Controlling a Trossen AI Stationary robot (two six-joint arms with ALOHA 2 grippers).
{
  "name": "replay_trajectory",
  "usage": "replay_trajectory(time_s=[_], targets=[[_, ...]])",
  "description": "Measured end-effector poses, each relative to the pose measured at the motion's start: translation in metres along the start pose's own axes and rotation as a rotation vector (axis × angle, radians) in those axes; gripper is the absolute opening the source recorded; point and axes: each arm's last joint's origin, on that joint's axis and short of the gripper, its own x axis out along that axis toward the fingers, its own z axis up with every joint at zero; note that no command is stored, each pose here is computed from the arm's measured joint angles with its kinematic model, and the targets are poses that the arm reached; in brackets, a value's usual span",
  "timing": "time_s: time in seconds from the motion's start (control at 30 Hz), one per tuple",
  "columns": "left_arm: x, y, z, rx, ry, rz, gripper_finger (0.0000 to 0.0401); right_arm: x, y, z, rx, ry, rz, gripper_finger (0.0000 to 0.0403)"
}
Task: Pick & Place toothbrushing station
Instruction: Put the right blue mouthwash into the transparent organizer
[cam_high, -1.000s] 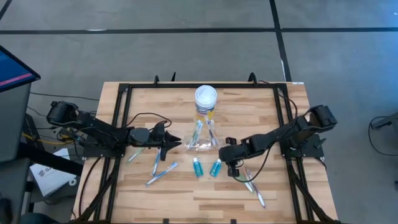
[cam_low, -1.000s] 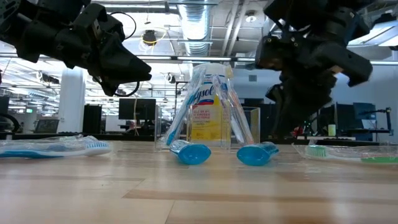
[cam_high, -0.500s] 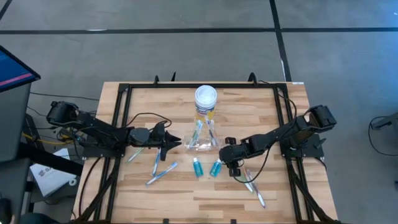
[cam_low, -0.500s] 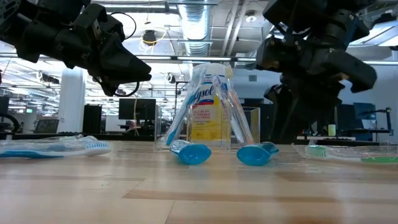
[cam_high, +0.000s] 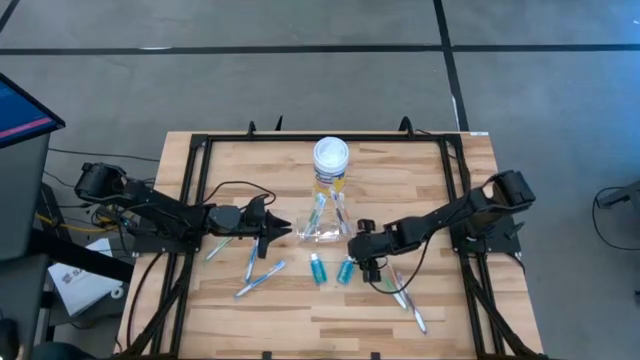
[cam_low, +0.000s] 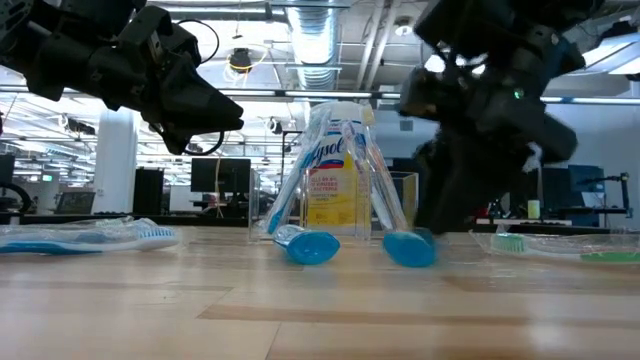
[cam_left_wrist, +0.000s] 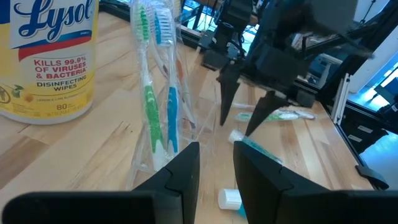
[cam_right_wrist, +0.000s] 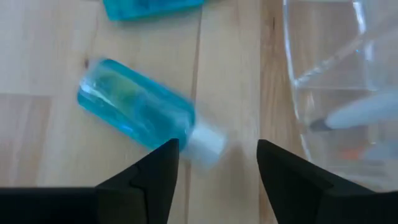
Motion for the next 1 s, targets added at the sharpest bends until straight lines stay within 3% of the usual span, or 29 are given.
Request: replay_trajectory(time_s=[0.37,0.67,1.0], targets=[[0.000,0.000,-0.001,0.001,0.003,0.001,0.0093,0.014,0.004,0.007,-0.016,0.037,-0.001,0.0205],[0.000,0.000,-0.001,0.001,0.004,0.002,0.0093,-0.001,0.012,0.016,0.104,0.071,0.007,0.0202],[0.000,0.001,-0.001,-0.047,0.002,0.002,0.0093,-0.003,0.019,0.019,0.637,0.102,0.094,0.0193]])
